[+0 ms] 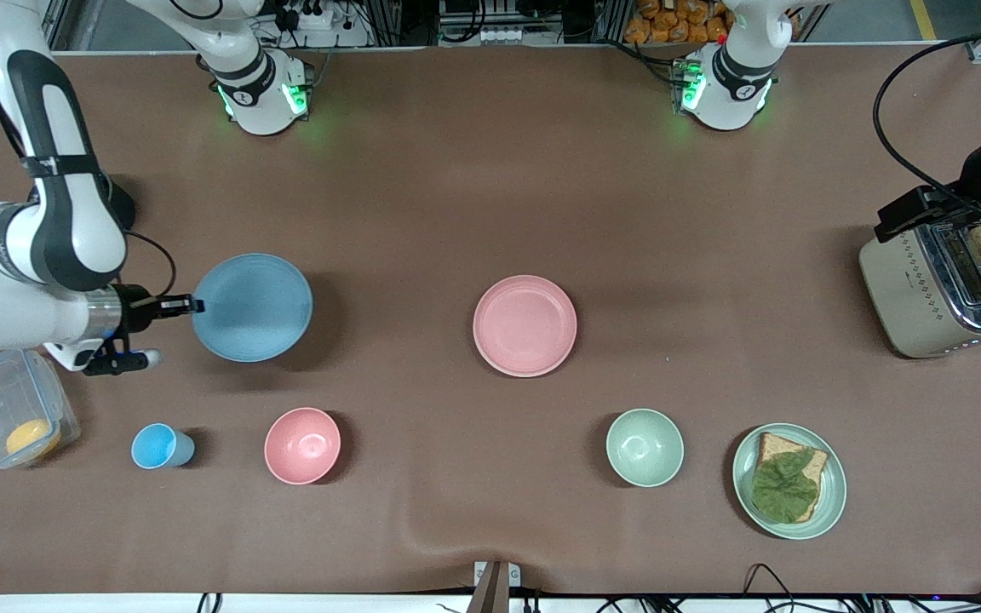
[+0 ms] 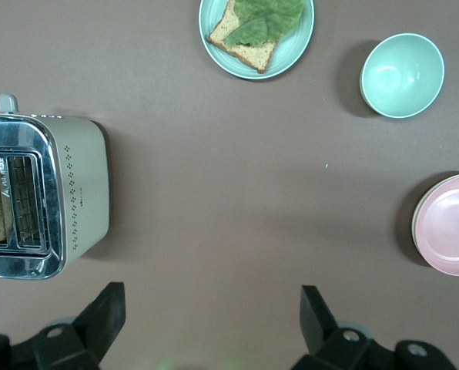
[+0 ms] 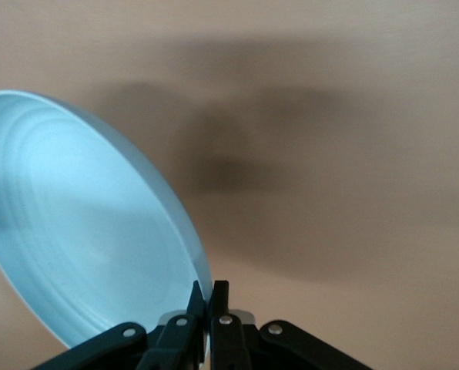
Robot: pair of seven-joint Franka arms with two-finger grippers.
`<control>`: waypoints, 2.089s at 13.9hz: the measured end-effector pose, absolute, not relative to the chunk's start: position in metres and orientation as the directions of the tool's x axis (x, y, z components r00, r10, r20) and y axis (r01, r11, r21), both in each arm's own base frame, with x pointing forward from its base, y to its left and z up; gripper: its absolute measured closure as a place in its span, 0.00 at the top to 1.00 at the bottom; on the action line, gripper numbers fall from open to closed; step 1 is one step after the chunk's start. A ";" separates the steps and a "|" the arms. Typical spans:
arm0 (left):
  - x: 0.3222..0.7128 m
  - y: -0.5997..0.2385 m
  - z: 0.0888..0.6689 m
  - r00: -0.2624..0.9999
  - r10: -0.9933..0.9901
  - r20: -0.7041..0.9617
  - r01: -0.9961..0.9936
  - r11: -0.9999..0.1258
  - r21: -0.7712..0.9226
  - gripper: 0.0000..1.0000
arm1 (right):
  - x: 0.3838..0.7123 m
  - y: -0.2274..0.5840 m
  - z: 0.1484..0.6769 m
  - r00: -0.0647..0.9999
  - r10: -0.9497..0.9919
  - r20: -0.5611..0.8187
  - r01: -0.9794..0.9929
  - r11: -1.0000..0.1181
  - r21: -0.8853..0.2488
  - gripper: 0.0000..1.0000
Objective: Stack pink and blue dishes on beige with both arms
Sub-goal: 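Carry the blue plate over the pink plate and lower it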
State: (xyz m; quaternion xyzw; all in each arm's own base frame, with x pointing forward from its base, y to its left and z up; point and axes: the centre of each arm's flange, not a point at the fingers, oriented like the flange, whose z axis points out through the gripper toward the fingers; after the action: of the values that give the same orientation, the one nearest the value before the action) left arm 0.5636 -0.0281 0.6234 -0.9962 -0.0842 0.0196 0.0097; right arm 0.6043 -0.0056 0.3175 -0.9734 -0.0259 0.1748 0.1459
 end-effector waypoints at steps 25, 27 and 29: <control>0.564 -0.020 0.622 0.982 0.182 -0.039 0.181 -0.983 -0.023 1.00 | 0.553 0.384 0.266 0.885 -0.239 -0.399 -0.374 -0.876 -0.305 0.04; 0.564 -0.020 0.622 0.982 0.182 -0.039 0.181 -0.983 -0.023 1.00 | 0.551 0.393 0.258 0.889 -0.234 -0.394 -0.367 -0.879 -0.304 0.04; 0.564 -0.020 0.622 0.982 0.182 -0.039 0.182 -0.983 -0.023 1.00 | 0.548 0.400 0.248 0.893 -0.236 -0.383 -0.363 -0.880 -0.305 0.04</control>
State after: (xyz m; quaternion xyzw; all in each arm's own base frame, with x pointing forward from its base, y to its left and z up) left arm 0.5641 -0.0200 0.6225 -0.9956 -0.0914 0.0207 0.0096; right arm 0.5484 0.4004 0.2475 -0.9547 0.1569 0.1696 0.1876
